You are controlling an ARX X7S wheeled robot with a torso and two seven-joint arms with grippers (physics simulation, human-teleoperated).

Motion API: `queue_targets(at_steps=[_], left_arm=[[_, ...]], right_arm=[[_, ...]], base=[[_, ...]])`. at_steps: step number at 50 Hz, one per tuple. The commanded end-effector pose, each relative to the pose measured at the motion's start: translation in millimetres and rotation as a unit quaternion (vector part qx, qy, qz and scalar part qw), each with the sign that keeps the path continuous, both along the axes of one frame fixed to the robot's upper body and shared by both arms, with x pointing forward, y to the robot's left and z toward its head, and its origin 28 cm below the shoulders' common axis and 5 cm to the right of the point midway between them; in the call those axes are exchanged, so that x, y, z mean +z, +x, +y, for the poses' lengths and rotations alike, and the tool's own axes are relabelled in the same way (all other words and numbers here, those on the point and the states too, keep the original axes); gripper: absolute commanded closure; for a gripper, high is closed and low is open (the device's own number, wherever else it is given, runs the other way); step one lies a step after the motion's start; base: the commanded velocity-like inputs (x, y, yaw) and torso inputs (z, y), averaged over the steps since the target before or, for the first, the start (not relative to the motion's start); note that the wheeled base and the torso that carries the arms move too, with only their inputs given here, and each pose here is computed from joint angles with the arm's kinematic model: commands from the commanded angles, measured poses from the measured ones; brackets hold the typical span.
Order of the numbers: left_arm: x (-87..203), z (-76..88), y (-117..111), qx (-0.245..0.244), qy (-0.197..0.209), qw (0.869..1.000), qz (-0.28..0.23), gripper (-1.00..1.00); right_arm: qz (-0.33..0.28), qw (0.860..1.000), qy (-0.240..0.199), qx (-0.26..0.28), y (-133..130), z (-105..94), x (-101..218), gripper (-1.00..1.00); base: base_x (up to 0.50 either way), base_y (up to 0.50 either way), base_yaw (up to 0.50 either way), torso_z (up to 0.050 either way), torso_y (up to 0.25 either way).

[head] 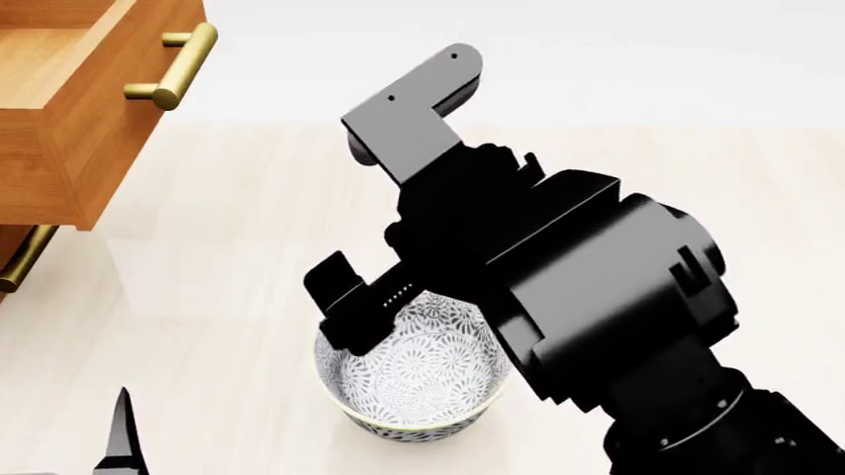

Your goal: Put the bowl on the plate.

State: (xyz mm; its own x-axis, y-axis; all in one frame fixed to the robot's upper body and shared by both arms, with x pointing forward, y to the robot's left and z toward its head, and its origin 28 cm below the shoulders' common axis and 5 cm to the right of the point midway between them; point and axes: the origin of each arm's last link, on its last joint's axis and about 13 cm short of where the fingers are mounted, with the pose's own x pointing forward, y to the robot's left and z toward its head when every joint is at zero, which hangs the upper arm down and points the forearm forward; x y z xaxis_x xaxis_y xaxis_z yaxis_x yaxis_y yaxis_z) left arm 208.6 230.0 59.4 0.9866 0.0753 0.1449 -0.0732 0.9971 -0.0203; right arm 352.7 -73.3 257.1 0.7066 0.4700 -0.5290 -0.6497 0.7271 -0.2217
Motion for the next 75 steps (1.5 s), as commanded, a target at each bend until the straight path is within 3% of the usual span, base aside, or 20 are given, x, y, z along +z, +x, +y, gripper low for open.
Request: queue_targets(at_steps=[1,39,75], left_arm=[[0,-0.5,0,-0.002,0.0,1.0,-0.001,-1.0],[2,-1.5,-1,-0.003,0.002,1.0,-0.002,-1.0],[4,-1.8,-5,-0.004,0.004,1.0,-0.01,-1.0]], right_arm=[[0.026,0.999,-0.009,0.018,-2,5.6,-7,-1.0],[0.067,0.997,-0.015,0.043,-2,10.4,-16,-1.0],[0.107,0.993,-0.006,0.046,25,15.5,-46,-1.0]], base=[[0.0,0.0,0.0,0.0,0.0],[0.0,0.0,0.0,0.0,0.0],[0.0,0.0,0.0,0.0,0.0]])
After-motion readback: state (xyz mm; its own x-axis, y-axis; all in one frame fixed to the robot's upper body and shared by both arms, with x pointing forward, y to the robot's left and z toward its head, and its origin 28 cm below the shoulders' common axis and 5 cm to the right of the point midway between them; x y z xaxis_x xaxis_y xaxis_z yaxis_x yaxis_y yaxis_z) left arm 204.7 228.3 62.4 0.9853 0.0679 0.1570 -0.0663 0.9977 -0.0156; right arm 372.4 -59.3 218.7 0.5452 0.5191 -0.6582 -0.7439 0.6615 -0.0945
